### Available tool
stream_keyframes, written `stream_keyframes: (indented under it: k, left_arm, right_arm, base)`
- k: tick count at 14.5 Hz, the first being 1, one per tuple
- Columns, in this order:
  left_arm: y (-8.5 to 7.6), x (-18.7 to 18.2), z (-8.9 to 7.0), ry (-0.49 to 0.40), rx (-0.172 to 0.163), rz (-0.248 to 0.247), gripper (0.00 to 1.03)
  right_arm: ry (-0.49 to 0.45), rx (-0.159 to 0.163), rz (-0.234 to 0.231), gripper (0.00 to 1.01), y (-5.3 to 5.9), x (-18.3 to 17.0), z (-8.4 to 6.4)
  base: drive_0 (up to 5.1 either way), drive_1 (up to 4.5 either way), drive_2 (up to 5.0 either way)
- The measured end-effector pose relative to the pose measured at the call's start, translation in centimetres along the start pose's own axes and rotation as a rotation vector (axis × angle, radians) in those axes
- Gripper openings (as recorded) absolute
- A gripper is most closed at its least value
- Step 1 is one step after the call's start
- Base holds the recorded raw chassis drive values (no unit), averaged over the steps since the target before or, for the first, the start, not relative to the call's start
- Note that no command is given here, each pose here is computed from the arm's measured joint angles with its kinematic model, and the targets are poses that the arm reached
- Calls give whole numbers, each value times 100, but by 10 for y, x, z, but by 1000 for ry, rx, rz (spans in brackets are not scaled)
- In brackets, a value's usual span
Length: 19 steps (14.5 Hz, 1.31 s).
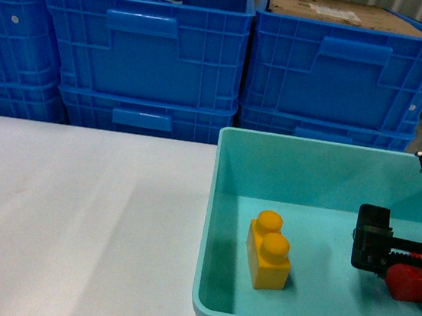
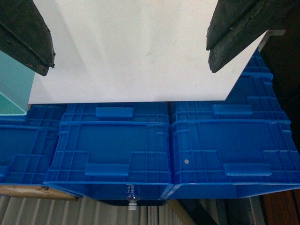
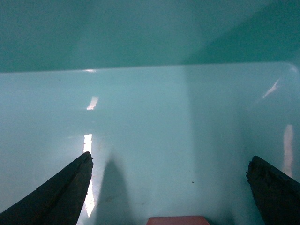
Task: Pick red block from blue box to shelf
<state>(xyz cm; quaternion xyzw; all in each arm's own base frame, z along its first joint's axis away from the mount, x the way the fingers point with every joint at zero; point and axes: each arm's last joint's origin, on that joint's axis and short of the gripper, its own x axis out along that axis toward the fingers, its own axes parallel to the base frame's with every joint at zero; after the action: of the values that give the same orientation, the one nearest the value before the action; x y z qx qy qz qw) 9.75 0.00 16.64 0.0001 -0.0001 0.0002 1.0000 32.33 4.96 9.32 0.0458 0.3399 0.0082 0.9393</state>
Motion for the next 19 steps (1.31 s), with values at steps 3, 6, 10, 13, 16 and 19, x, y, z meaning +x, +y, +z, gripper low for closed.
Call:
stream_keyframes:
  k: [3,6,10,13,16,19]
  left_arm:
    - [0,0,0,0,0,0,98]
    - [0,0,0,0,0,0,98]
    - [0,0,0,0,0,0,98]
    - [0,0,0,0,0,0,98]
    - [0,0,0,0,0,0,98]
    - [0,0,0,0,0,0,98]
  right_arm:
    - [12,-8,-7,98,3,5,-3]
    - [17,-10,-28,79,3,4,-3]
    - [-9,-15,-28,37,1,-16,1]
    - [-9,-18,-51,27,-5,-26,-5]
    - [-4,-18,-44,20,-5,-29,-6]
    - [-7,-22,-36,20,-2,-30,-6]
  base:
    - [0,0,0]
    - [0,0,0]
    - [0,0,0]
    - [0,0,0]
    - [0,0,0]
    - [0,0,0]
